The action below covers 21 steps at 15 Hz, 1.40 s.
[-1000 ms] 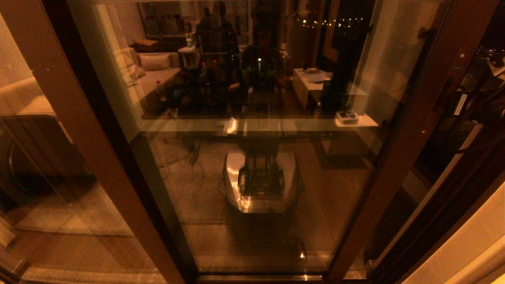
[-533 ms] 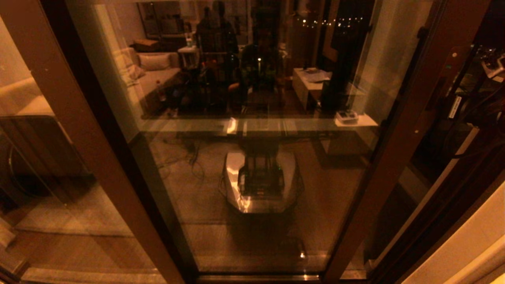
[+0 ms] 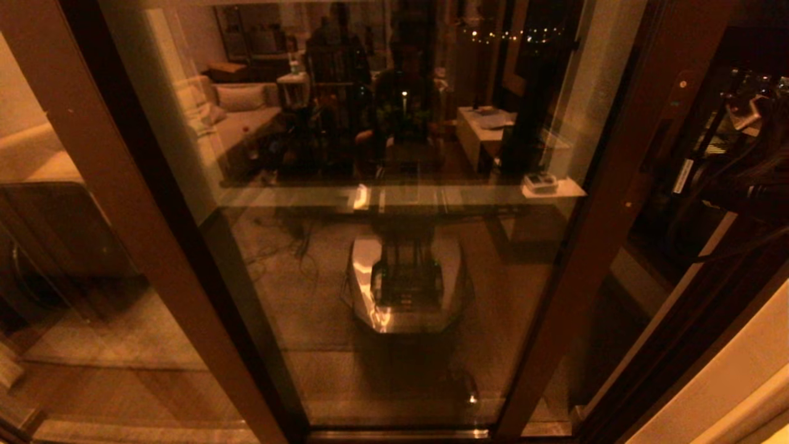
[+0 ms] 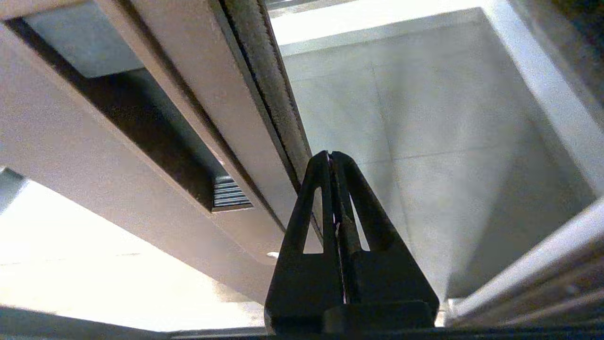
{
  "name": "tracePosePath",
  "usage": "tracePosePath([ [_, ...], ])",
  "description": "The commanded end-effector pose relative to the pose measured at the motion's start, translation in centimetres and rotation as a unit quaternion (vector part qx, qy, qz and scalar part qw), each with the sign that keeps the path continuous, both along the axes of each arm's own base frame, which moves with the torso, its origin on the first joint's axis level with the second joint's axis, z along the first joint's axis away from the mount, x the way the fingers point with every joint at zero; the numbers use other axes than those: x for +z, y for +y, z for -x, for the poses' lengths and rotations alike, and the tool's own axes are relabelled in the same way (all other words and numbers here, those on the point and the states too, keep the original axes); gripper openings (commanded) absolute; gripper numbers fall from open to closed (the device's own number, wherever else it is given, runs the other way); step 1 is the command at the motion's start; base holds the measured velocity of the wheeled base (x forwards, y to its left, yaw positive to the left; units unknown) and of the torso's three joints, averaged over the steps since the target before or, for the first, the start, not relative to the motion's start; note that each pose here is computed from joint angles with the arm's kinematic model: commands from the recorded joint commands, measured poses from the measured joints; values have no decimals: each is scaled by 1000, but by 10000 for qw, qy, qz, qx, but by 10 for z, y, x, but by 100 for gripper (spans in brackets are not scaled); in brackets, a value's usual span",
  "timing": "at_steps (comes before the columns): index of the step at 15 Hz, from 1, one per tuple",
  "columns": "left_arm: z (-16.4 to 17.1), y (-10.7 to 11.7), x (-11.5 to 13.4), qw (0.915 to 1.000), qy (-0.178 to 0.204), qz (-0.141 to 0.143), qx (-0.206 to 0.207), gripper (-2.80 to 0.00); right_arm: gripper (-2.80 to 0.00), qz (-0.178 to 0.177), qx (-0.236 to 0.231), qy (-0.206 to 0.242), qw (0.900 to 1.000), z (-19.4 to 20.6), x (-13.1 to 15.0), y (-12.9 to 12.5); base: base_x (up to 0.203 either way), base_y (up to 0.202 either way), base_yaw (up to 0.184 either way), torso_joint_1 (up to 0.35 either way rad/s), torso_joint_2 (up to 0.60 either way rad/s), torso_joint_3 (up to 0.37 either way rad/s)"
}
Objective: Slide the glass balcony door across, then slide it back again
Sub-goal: Open the slid door
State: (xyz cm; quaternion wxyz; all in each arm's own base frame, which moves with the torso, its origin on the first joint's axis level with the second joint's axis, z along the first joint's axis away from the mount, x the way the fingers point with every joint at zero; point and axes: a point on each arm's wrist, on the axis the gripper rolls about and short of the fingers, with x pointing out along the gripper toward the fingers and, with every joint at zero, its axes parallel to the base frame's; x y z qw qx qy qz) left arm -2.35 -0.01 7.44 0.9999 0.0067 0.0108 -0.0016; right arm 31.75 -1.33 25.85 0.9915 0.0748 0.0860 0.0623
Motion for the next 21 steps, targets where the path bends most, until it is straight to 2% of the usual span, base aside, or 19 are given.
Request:
tracePosePath([
  [1,0,0,0,10000,-9,-2,0,-280,-280,-7,70,27,10000,-2,-4,5,0,0,0,0,0,0],
  [4,0,0,0,10000,-9,-2,0,-280,-280,0,147,64,9999,0,-6,13,0,0,0,0,0,0],
  [5,0,0,0,10000,-9,-2,0,-280,-280,-59,86,32,9999,1,-4,16,0,0,0,0,0,0],
  [7,0,0,0,10000,-9,-2,0,-280,-280,-252,-322,-226,9989,1,4,17,0,0,0,0,0,0],
  [8,0,0,0,10000,-9,-2,0,-280,-280,-238,-356,-337,9985,2,7,16,0,0,0,0,0,0],
  [11,0,0,0,10000,-9,-2,0,-280,-280,-60,-139,-622,9980,6,21,29,0,0,0,0,0,0],
  [15,0,0,0,10000,-9,-2,0,-280,-280,-6,159,-887,9959,12,39,49,0,0,0,0,0,0],
  [19,0,0,0,10000,-9,-2,0,-280,-280,59,159,-836,9964,17,67,68,0,0,0,0,0,0],
  [21,0,0,0,10000,-9,-2,0,-280,-280,328,171,-892,9953,18,73,75,0,0,0,0,0,0],
])
